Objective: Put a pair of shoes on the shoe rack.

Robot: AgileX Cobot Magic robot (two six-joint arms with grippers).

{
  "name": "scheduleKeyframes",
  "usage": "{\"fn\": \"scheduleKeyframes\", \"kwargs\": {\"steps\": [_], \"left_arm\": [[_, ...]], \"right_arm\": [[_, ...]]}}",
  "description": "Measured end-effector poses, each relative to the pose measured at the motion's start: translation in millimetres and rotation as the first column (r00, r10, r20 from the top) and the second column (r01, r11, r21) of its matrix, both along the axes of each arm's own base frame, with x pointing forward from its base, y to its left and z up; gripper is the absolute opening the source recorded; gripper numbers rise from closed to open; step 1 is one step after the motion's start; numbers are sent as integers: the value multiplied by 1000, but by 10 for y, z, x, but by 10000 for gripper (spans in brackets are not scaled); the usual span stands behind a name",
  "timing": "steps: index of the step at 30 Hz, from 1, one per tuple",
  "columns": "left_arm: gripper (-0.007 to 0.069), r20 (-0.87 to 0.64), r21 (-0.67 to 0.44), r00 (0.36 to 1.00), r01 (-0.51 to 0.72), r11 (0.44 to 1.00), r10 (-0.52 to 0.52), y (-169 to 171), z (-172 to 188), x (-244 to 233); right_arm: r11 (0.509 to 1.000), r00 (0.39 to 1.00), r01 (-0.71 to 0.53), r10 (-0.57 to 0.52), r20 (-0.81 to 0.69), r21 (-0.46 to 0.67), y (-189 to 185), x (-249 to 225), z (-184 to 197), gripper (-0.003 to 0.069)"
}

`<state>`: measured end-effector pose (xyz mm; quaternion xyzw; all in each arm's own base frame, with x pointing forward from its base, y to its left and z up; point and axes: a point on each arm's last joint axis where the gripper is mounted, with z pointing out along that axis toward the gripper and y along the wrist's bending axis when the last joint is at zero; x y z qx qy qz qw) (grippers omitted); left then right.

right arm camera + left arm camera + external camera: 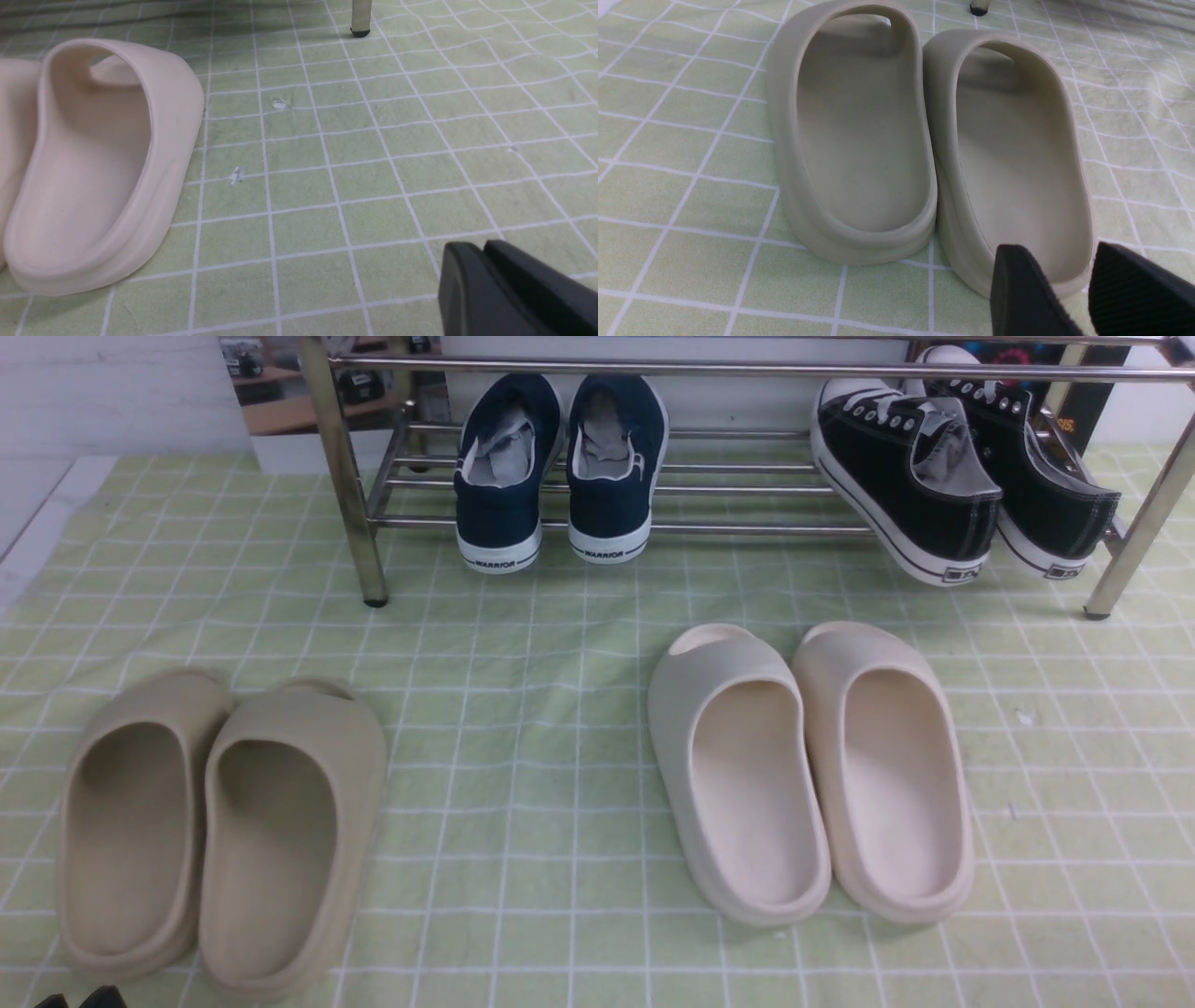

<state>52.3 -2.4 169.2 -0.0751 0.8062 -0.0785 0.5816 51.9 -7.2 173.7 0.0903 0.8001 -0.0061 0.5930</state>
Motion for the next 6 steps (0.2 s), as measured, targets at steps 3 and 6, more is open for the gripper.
{"fn": "scheduleKeyframes", "kwargs": {"steps": [3, 6], "left_arm": [[238, 0, 0, 1000, 0, 1000, 0, 0, 0, 0], [238, 0, 0, 1000, 0, 1000, 0, 0, 0, 0]], "right_arm": [[1000, 1000, 0, 0, 0, 0, 0, 0, 0, 84], [1000, 1000, 0, 0, 0, 0, 0, 0, 0, 88]]}}
